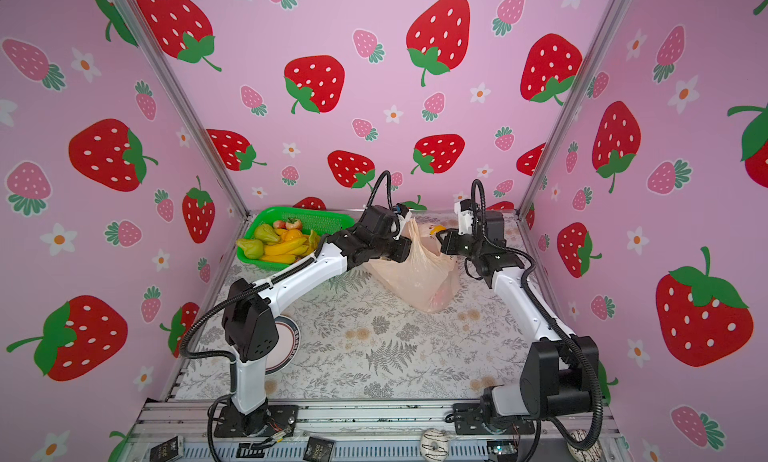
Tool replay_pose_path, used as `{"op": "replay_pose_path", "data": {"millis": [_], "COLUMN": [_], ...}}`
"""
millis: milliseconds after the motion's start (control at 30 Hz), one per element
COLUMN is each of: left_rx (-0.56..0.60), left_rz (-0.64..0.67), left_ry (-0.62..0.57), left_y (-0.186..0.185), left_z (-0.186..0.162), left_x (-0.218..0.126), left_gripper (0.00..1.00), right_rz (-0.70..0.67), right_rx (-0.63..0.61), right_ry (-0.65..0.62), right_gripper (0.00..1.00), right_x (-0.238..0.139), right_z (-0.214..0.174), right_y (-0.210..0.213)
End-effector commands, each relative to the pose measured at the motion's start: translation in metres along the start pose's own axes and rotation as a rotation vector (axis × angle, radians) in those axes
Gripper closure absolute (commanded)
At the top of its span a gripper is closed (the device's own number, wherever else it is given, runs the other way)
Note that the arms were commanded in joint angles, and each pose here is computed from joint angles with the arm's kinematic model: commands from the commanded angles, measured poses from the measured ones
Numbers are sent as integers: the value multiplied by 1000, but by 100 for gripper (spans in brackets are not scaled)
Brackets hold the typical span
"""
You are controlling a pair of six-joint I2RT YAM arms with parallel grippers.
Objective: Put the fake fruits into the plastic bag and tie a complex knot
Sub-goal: 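Carry the strawberry with the left gripper toward the bag opening, then lower the strawberry into the bag and open the left gripper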
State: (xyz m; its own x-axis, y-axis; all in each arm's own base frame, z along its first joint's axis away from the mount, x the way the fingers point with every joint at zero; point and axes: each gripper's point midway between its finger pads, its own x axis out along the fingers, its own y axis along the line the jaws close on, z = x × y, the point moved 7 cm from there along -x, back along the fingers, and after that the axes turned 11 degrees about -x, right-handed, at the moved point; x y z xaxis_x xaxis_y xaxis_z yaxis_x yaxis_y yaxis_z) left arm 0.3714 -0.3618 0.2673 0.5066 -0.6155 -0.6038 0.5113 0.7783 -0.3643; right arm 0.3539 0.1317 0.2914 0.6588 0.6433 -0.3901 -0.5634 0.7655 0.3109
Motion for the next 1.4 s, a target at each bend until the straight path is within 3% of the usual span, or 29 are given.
{"op": "replay_pose_path", "data": {"millis": [0,233,500,767,1033,1133,1233,1367], "left_rx": [56,53,-1,-12,-9,-12,-66,-142], "left_rz": [-101,-129,-97,-116,-146,-79,91,237], "left_ry": [13,65,21,-22,-66,-115,-172,-166], "left_y": [-26,-26,-7,-5,-7,6,39,79], "left_z": [-1,-17,-2,5,8,5,-2,-13], "left_x": [1,27,33,12,-32,-55,-75,-87], "left_gripper": [68,62,49,39,37,37,32,25], "right_rz": [16,6,1,-10,-18,-25,-23,-9], "right_rx": [-19,-17,-13,-16,-23,-28,-25,-14], "right_ry": [-38,-29,-19,-13,-15,-22,-23,-19], "right_gripper": [92,92,93,92,93,93,93,93], "right_x": [-9,-8,-7,-7,-5,-7,-6,-2], "right_z": [5,1,-4,-6,-4,-2,-1,-2], "right_y": [8,6,5,3,1,1,1,1]}}
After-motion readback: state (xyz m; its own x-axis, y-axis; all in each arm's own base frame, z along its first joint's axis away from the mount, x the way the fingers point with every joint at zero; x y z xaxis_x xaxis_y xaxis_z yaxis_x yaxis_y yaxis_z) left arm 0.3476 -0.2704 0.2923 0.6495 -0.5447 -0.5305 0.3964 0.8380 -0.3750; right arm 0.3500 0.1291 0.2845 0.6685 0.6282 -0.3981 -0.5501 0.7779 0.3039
